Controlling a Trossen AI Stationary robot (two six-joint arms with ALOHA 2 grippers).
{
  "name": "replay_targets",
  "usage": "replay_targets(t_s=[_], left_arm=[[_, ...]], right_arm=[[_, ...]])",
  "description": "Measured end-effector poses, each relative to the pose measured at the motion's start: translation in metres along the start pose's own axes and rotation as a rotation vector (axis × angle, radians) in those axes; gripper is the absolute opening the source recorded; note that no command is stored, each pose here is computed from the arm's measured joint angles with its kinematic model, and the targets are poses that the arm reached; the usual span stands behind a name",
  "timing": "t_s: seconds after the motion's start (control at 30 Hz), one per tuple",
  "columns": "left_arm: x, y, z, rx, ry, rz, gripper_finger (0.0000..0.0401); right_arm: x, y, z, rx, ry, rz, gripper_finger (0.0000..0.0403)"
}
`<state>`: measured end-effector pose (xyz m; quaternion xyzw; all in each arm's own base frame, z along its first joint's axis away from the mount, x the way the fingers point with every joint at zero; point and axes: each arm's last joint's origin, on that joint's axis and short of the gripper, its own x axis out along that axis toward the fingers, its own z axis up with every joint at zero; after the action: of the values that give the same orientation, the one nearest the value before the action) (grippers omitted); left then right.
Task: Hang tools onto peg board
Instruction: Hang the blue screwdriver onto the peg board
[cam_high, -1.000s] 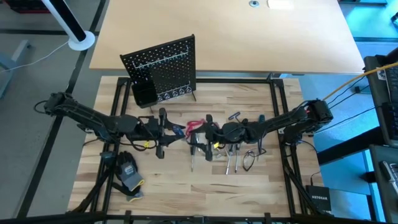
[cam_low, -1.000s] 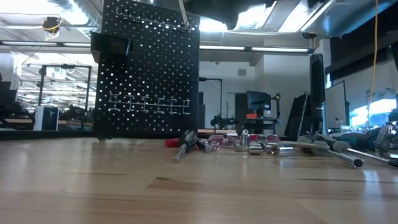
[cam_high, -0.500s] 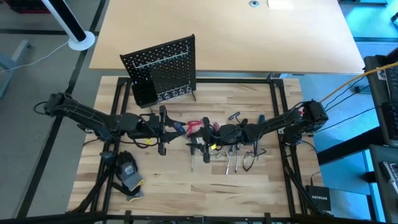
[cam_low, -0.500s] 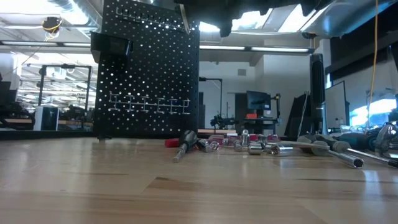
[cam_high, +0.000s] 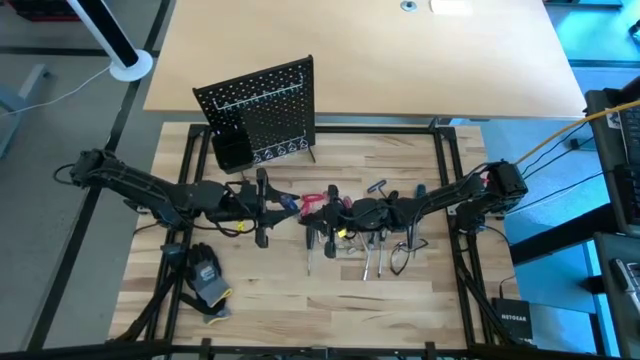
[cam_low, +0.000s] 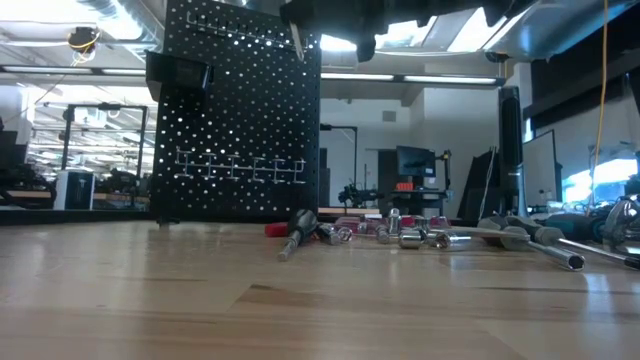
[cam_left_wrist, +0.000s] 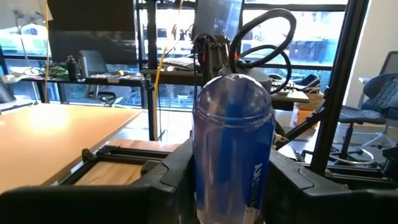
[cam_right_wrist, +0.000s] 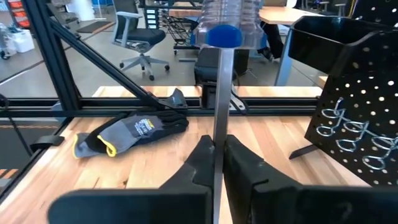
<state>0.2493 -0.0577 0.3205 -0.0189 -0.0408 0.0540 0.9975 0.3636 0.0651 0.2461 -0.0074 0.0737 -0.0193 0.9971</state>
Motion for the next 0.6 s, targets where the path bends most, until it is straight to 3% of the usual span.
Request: replay_targets(t_s=[0.3, 0.47, 0.6], left_arm=[[-0.002, 0.001, 0.003, -0.012, -0.011, 0.0, 0.0197], [-0.019, 0.008, 0.018, 0.001, -0.026, 0.003, 0.0211], [-0.042, 0.017, 0.024, -0.006, 0.055, 0.012, 0.021]], right_arm=[[0.0, 0.0, 0.0, -0.027, 0.002, -0.002, 0.0013], [0.0, -0.001, 0.0, -0.027, 0.0, -0.04, 0.0017], [-0.002, -0.005, 0.005, -0.024, -0.025, -0.062, 0.0016]])
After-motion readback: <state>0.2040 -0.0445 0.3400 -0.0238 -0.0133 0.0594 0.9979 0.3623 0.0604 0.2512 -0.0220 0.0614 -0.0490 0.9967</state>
